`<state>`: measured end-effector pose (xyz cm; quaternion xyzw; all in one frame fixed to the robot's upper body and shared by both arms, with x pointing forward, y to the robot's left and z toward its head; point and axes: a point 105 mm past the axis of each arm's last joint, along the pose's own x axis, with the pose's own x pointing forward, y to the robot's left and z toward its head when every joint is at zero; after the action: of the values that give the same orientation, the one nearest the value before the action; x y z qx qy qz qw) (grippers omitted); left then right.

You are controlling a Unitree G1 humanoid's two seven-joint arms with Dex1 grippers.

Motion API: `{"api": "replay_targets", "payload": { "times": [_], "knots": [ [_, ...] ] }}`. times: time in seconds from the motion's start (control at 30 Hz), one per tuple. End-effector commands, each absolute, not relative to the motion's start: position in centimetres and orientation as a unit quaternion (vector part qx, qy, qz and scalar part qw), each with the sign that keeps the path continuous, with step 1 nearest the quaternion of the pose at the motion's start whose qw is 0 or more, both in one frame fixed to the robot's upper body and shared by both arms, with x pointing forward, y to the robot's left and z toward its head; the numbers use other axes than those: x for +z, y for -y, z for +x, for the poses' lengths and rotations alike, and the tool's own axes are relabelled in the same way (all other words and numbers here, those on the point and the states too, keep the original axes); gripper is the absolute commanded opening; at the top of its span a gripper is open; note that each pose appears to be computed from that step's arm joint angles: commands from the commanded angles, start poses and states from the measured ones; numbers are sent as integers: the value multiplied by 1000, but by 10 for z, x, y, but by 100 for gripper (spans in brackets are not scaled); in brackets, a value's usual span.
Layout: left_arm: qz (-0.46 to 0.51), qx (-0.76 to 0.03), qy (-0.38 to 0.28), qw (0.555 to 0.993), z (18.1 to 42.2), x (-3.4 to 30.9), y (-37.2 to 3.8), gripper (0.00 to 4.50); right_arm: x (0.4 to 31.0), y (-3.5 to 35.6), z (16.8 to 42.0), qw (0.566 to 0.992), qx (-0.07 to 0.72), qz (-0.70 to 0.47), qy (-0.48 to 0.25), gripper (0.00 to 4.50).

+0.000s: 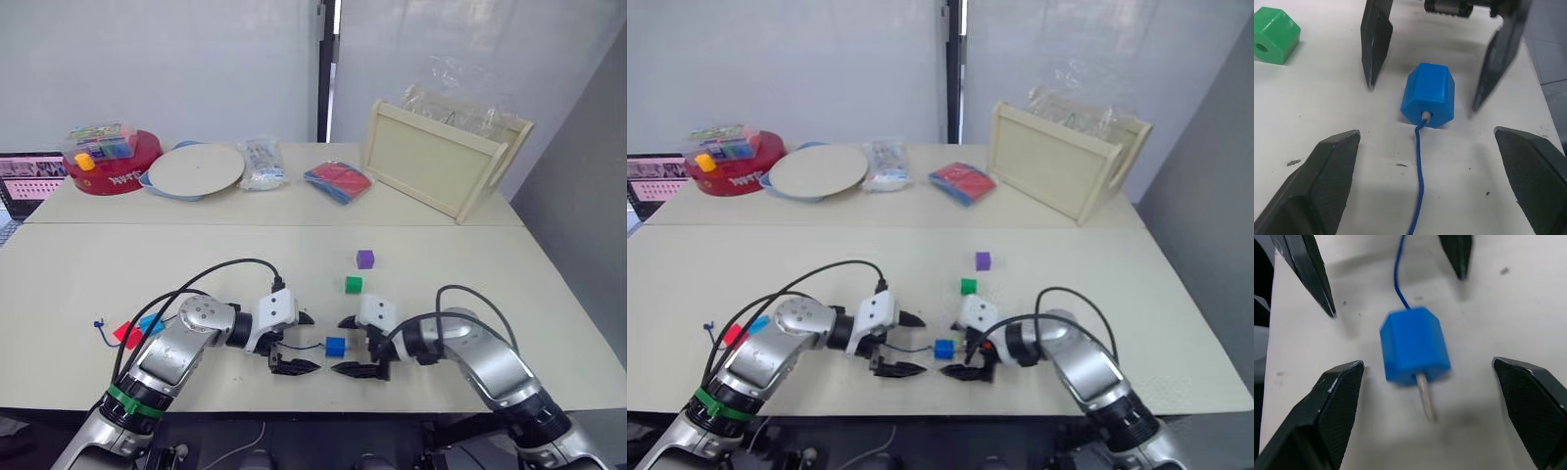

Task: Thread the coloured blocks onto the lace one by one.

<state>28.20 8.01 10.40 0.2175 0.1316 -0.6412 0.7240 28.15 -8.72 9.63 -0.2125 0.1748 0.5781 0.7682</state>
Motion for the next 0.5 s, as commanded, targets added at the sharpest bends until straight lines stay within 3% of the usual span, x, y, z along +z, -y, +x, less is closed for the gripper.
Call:
{"api": "replay_targets", "payload": {
  "times": [0.03,0.27,0.5],
  "knots": [
    [243,-648,-106,714,284,108,-69,445,110,93,277,773,578,-212,-154,450],
    [227,-665,-105,703,287,91,-40,445,108,112,274,781,558,-226,-168,450],
    [225,-678,-97,693,287,88,-33,225,107,106,275,779,558,-235,-164,450]
  ]
}}
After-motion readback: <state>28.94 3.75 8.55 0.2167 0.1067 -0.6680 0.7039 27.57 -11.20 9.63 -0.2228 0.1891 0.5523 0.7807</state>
